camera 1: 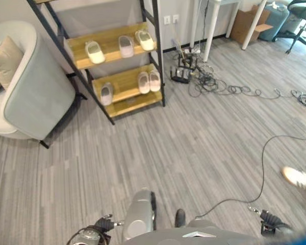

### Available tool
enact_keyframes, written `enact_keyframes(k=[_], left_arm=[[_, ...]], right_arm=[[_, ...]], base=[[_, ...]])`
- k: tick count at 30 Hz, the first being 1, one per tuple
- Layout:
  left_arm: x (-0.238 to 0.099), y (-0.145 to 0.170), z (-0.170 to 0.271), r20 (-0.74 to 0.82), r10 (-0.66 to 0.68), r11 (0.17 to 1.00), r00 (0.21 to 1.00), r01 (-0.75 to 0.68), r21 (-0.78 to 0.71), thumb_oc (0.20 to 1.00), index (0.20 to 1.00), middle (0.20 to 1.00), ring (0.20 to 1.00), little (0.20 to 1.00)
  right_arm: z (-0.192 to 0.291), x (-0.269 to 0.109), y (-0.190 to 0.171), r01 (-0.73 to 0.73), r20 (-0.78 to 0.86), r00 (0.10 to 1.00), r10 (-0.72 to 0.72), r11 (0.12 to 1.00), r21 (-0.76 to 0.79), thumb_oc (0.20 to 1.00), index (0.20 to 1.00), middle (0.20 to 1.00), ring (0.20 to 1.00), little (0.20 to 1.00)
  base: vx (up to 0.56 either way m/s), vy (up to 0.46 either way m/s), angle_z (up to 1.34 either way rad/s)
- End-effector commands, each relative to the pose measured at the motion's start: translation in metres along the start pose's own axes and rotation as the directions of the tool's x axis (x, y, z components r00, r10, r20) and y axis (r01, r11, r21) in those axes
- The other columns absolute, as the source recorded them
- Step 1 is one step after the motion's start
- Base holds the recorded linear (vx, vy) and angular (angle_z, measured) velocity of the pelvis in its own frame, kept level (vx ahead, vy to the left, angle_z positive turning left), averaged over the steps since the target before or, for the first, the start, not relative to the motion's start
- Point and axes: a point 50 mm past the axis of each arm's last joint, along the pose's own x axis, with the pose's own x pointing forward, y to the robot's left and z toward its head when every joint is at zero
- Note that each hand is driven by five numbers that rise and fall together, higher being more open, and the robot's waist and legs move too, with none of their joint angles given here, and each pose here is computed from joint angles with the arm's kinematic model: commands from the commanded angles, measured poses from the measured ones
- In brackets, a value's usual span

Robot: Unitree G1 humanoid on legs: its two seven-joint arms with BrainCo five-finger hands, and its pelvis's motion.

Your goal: Arrange the slippers neatly on the shoe rack.

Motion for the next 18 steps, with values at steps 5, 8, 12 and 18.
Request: enact_keyframes(k=[5,8,12,18], left_arm=[[-0.006,-0.003,-0.029,-0.074,-0.005,1.000,0.997,0.005,0.002,1.000,1.000,1.000,1.000,1.000],[-0.008,0.008,-0.035,-0.101,0.045,0.995,0.994,-0.054,-0.084,1.000,1.000,1.000,1.000,1.000],[-0.007,0.019,-0.024,-0.070,0.068,0.995,0.995,-0.073,-0.062,1.000,1.000,1.000,1.000,1.000],[-0.001,0.022,0.009,0.028,0.090,0.996,0.996,-0.090,-0.002,1.000,1.000,1.000,1.000,1.000]], right_arm=[[0.021,0.000,0.006,-0.040,0.092,0.994,0.051,0.992,-0.116,1.000,1.000,1.000,1.000,1.000],[0.016,0.000,0.013,-0.061,0.087,0.993,0.074,0.988,-0.143,1.000,1.000,1.000,1.000,1.000],[0.018,0.000,0.016,-0.076,0.098,0.991,0.091,0.986,-0.149,1.000,1.000,1.000,1.000,1.000],[-0.001,-0.002,0.013,-0.073,0.063,0.994,0.084,0.983,-0.168,1.000,1.000,1.000,1.000,1.000]], base=[[0.49,0.101,-0.37],[0.45,0.120,-0.48],[0.51,0.181,-0.07],[0.47,-0.139,1.19]])
